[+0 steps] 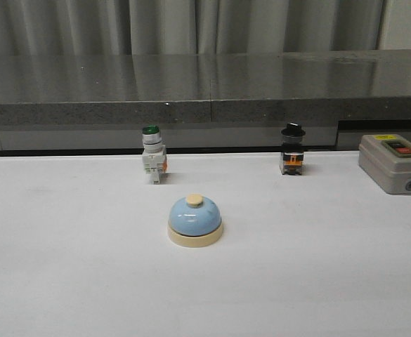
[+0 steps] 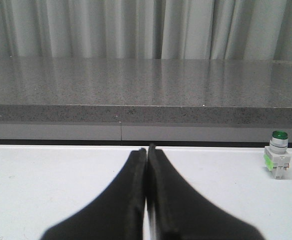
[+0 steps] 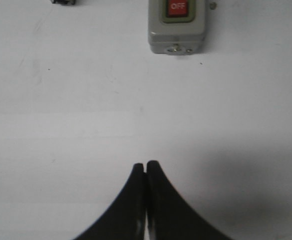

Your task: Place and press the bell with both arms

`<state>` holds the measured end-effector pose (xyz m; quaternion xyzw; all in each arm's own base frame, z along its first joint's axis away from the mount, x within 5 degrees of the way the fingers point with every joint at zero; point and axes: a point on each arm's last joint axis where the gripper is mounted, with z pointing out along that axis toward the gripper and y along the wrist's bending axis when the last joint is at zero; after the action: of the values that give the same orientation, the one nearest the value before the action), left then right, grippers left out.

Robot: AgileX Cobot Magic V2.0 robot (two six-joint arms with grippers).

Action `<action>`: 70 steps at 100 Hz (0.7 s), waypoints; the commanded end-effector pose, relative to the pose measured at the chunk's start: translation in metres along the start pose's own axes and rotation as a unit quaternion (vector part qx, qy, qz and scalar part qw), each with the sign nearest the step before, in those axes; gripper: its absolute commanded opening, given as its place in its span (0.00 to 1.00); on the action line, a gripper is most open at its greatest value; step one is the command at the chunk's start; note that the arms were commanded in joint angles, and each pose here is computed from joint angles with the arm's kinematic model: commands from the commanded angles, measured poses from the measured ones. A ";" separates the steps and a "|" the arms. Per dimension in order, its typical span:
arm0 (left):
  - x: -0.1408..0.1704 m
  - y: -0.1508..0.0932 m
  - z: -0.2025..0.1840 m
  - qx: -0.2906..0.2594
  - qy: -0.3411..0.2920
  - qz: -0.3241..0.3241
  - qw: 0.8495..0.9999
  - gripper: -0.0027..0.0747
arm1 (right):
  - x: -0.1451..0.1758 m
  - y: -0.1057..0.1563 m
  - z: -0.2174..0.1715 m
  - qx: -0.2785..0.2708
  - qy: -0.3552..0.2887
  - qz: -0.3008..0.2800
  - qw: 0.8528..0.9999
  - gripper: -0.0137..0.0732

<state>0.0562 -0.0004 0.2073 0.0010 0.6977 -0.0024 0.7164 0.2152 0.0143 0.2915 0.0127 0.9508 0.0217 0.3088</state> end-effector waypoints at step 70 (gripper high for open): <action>0.005 0.000 -0.001 0.003 -0.033 -0.007 0.999 0.01 | 0.106 -0.012 -0.096 -0.022 -0.333 0.008 0.943 0.09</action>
<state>0.0562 -0.0004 0.2073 0.0010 0.6977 -0.0024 0.7164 0.0799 0.0039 0.2980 0.0210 0.8403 0.0403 0.5401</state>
